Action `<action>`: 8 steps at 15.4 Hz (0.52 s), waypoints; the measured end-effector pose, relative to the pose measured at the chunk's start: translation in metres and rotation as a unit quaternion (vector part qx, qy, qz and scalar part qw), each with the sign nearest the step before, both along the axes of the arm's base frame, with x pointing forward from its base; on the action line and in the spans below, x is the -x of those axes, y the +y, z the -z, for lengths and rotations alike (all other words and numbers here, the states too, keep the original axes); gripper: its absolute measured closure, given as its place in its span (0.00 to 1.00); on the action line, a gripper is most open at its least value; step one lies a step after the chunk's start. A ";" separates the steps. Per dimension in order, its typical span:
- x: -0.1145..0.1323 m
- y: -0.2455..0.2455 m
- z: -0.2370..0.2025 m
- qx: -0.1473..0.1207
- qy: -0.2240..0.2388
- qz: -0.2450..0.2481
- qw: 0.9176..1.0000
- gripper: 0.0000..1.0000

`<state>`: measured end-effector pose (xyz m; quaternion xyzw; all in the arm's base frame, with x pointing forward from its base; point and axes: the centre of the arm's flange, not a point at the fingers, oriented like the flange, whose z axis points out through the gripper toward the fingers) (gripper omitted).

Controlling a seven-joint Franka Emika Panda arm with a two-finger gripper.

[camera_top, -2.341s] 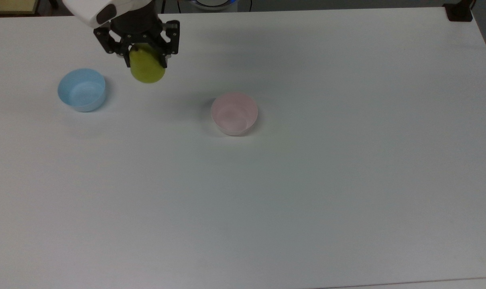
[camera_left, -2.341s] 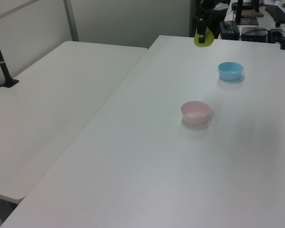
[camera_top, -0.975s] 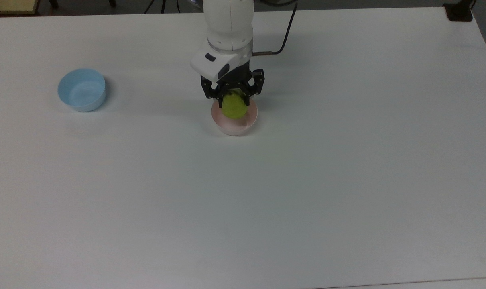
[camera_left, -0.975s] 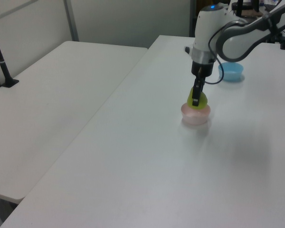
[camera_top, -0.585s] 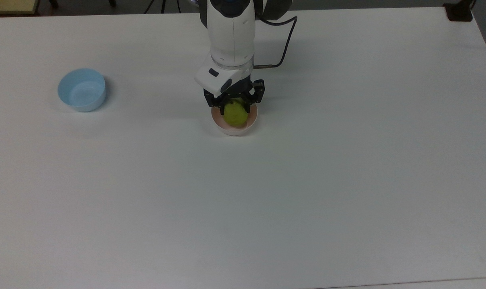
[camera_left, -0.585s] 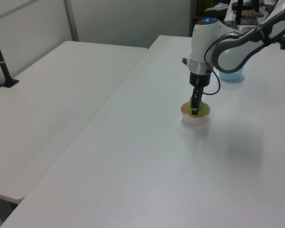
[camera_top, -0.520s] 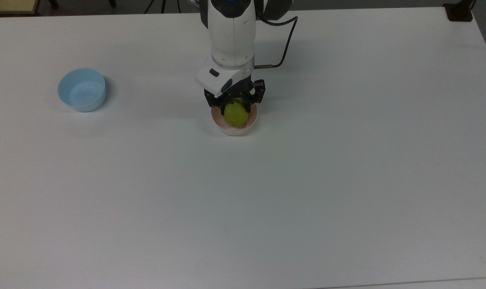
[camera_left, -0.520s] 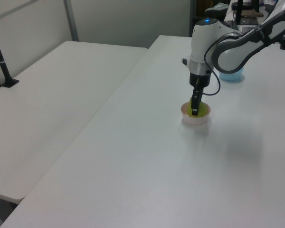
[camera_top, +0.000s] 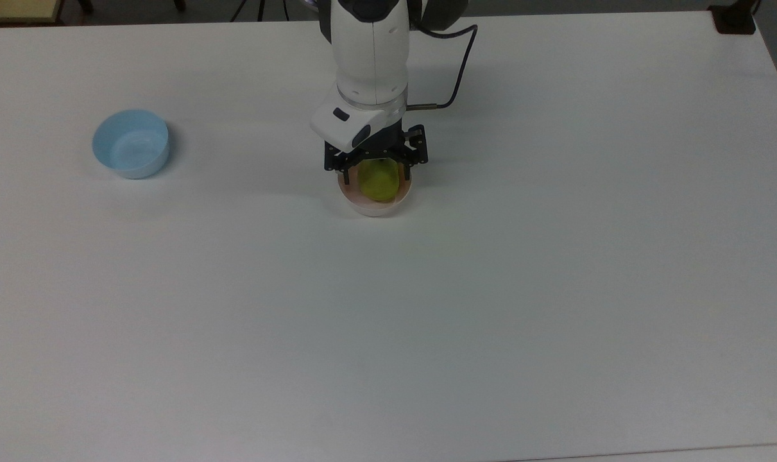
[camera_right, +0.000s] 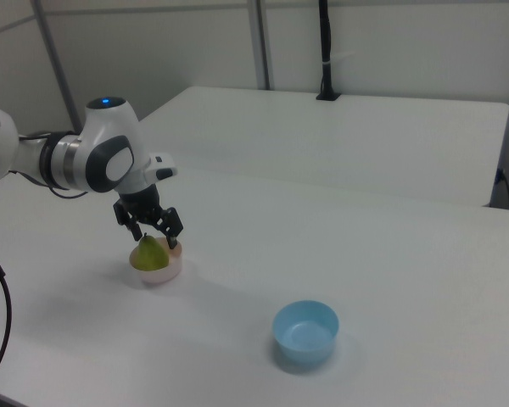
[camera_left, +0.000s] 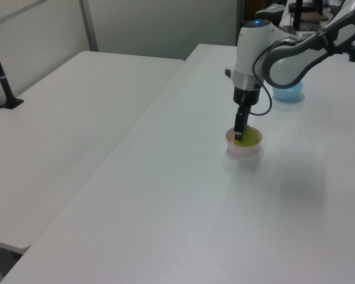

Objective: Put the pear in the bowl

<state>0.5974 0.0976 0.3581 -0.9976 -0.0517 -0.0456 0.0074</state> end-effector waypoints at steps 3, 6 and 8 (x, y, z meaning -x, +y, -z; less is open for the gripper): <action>-0.010 0.001 -0.045 -0.001 0.004 0.007 1.000 0.00; -0.013 -0.013 -0.121 -0.001 0.015 0.020 1.000 0.00; -0.008 -0.032 -0.174 -0.002 0.014 0.034 0.999 0.00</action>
